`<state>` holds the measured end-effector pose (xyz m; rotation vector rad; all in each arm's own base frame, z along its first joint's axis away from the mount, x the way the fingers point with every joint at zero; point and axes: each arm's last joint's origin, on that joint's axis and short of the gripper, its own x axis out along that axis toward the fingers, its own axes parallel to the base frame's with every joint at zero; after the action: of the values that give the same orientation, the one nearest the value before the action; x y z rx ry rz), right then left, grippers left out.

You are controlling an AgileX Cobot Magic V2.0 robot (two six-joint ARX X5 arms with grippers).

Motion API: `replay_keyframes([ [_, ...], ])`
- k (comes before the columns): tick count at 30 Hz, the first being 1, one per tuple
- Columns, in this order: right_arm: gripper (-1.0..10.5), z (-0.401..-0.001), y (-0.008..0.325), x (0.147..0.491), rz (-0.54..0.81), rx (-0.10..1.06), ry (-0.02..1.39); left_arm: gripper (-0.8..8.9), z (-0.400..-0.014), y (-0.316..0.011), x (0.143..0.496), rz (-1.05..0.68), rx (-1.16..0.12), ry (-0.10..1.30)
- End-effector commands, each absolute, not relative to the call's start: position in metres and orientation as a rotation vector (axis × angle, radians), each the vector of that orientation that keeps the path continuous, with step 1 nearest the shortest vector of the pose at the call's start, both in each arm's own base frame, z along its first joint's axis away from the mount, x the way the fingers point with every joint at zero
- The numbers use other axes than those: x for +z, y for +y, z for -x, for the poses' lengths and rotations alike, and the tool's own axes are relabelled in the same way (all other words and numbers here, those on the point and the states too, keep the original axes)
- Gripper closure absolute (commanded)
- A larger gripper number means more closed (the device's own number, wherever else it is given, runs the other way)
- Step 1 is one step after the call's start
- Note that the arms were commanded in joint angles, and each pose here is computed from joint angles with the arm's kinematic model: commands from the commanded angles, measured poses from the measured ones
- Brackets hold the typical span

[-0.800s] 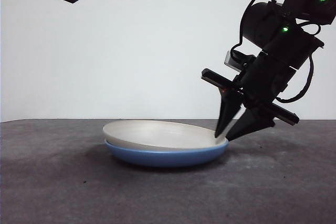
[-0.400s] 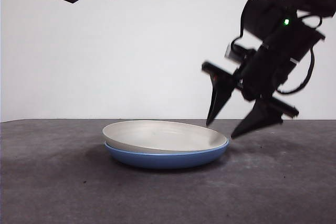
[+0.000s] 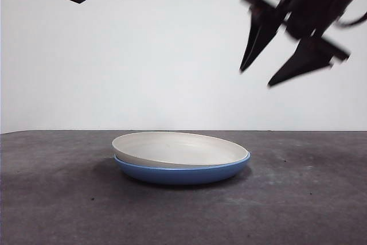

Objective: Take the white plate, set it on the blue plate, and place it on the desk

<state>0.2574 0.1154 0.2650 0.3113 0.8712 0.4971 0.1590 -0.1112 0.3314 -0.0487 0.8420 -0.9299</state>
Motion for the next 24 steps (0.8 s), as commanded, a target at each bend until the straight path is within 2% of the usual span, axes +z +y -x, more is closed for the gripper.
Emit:
replay_keyframes([
  [1,6.7,-0.240,0.112,0.287,-0.231,0.564,0.823,5.03,-0.159,-0.113,0.334,0.033,-0.950,0.825],
  [7,6.7,-0.195,0.094,0.312,-0.160,0.621,0.830,5.03,-0.159,-0.113,0.334,0.031,-0.951,0.824],
  [14,6.7,-0.155,0.078,0.322,-0.123,0.641,0.889,5.03,-0.159,-0.113,0.334,0.031,-0.951,0.824],
  [24,6.7,-0.137,0.070,0.324,-0.099,0.650,0.920,5.03,-0.159,-0.113,0.334,0.031,-0.951,0.825],
])
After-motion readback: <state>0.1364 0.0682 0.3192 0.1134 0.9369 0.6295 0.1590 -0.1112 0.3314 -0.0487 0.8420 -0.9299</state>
